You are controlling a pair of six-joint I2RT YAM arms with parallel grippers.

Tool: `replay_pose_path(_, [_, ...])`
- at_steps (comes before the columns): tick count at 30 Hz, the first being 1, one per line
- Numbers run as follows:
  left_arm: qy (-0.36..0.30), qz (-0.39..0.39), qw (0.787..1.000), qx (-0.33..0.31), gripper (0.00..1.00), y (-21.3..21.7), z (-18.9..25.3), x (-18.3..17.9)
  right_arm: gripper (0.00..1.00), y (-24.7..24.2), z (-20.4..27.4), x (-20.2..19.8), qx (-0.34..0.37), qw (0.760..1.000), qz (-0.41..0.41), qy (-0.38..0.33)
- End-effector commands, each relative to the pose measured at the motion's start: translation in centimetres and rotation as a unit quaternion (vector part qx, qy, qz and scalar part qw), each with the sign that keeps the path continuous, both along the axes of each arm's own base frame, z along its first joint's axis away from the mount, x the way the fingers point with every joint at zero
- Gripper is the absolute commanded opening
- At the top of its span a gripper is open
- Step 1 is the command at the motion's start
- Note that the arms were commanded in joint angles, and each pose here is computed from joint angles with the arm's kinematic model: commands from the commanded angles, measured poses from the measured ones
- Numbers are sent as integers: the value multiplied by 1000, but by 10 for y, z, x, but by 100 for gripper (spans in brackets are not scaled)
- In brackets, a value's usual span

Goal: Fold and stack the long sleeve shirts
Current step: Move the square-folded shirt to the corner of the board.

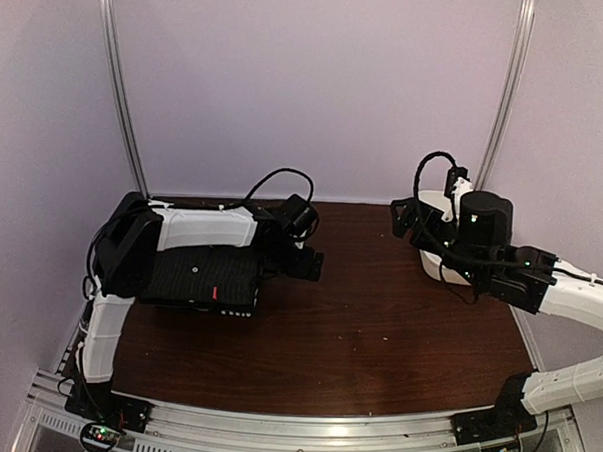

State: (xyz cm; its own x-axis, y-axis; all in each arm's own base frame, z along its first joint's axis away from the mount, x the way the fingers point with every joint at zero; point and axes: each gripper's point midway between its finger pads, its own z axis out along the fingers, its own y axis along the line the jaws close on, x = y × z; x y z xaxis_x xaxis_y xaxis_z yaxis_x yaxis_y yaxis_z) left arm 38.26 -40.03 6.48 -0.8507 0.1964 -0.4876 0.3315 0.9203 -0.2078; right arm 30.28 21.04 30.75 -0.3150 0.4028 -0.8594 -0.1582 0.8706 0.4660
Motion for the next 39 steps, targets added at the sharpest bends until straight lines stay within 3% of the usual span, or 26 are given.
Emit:
replay_pose_path(1, [-9,30,1000,2,94,9,-9,19,100,-7,0,0,-1,1000,-11,-6])
replay_pose_path(24, [27,117,992,36,95,102,-52,20,100,-3,-14,3,-9,1000,-10,0])
replay_pose_path(39, [45,181,981,57,95,202,-56,-18,100,9,-25,8,-6,1000,5,11])
